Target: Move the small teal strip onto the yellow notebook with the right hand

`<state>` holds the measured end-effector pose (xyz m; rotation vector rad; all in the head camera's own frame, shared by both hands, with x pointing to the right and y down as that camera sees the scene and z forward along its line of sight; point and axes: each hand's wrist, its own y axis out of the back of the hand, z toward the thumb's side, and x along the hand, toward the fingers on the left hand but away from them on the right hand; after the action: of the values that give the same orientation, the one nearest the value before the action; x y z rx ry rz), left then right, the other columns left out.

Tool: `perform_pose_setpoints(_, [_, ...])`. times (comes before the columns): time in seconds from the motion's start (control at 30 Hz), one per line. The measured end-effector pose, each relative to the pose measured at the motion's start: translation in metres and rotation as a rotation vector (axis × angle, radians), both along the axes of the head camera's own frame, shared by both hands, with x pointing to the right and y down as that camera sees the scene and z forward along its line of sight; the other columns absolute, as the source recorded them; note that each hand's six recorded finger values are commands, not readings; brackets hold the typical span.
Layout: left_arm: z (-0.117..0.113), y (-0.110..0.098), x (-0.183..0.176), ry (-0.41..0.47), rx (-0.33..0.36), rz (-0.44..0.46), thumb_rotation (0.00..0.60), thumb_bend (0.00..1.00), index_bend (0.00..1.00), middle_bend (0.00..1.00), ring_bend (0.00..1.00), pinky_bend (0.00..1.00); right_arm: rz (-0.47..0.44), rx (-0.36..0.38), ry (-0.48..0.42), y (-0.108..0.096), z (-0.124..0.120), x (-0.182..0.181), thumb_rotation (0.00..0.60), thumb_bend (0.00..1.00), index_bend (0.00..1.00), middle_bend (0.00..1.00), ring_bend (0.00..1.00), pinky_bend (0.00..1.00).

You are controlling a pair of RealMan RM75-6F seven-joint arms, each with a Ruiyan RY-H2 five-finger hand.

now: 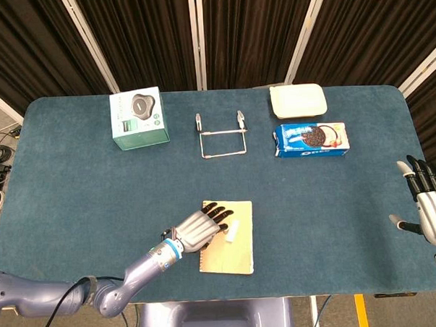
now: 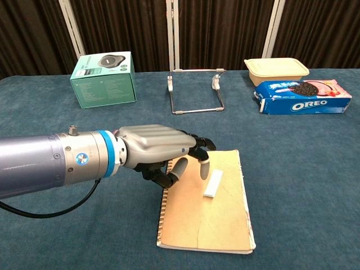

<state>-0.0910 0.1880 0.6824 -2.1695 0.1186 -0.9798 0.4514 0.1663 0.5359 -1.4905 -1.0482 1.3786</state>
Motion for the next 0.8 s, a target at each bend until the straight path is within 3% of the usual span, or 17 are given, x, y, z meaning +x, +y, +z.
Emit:
perform_pose_setpoints(0.4, [0.013,0.012,0.007,-0.003,-0.032,0.011,0.600,1.00,0.32,0.00,0.00,0.00,0.016,0.009,-0.009,-0.001,-0.003,0.003,0.600,0.00,0.00,0.00,0.00,0.00])
perform_pose_setpoints(0.8, [0.016,0.021,0.007,-0.015,-0.018,0.019,0.600,1.00,0.35,0.00,0.00,0.00,0.020,0.014,-0.019,-0.002,-0.004,0.004,0.600,0.00,0.00,0.00,0.00,0.00])
